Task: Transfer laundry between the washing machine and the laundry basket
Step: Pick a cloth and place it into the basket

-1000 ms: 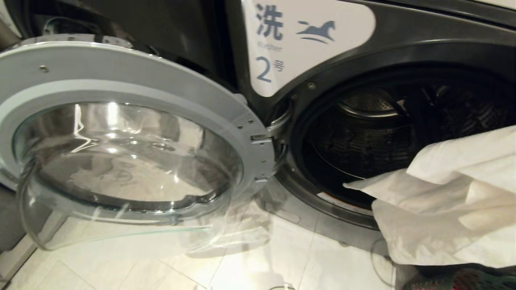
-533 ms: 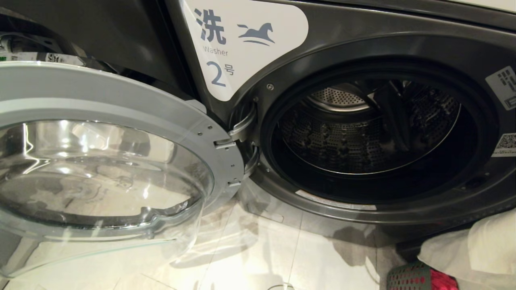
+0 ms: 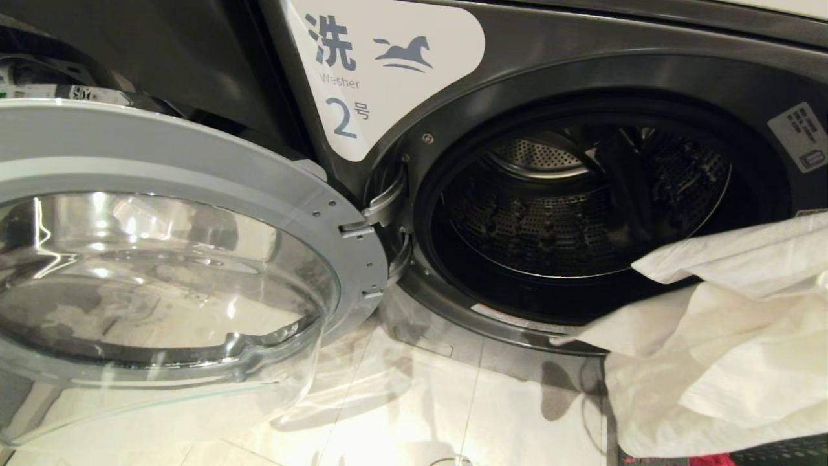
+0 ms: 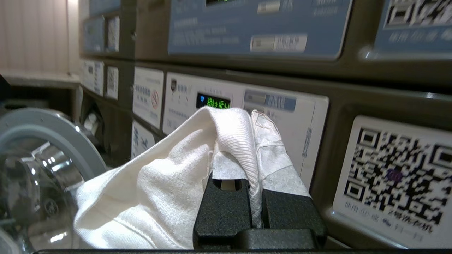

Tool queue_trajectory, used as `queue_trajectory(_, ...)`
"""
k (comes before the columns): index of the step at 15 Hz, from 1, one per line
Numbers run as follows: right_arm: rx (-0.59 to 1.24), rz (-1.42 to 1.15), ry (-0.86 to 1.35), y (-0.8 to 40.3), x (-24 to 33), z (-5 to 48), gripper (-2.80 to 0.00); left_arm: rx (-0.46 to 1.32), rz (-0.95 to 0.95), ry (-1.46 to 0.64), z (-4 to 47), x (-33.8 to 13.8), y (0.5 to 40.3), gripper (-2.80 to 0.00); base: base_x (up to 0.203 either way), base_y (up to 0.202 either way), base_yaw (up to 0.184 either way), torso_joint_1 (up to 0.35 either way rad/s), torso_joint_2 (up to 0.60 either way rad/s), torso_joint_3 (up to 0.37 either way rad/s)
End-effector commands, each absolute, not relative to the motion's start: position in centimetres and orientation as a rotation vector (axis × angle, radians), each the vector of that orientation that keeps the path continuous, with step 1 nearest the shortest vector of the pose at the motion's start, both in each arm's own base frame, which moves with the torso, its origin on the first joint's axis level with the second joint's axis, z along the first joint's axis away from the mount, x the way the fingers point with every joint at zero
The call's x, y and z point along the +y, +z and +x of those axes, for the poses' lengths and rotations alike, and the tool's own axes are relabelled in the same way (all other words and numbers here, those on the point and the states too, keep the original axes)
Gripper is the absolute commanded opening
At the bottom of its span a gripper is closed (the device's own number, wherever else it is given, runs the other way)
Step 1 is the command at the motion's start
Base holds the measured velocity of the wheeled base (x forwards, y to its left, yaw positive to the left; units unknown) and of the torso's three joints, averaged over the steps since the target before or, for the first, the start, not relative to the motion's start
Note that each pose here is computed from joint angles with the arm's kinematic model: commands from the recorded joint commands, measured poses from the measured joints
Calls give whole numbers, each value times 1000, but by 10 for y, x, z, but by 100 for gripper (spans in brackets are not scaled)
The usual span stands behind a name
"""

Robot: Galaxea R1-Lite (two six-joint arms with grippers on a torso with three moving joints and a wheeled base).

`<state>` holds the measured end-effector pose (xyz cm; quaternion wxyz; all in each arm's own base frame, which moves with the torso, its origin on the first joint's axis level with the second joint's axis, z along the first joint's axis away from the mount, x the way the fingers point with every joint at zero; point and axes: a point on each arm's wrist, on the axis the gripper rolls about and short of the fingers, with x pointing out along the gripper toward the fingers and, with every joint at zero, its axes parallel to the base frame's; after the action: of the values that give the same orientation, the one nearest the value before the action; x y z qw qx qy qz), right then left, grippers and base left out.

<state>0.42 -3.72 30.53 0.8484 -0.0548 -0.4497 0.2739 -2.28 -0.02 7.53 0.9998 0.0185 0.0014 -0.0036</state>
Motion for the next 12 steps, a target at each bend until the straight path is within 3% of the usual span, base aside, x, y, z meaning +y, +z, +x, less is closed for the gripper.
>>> queue_trajectory(1, -948, -123, 572, 306, -36, 4, -280, 2, 37, -6, -23, 0, 76, -280, 0, 0, 0, 0, 0, 0)
queue_trajectory(9, -938, -127, 562, 306, -35, 5, -280, 2, 38, -6, -23, 0, 75, -280, -1, 5, -158, 2, 3, 2)
queue_trajectory(12, -792, -135, 467, 304, -32, 8, -280, 3, 37, -6, -23, 0, 75, -280, 0, 11, -174, 0, 3, 4)
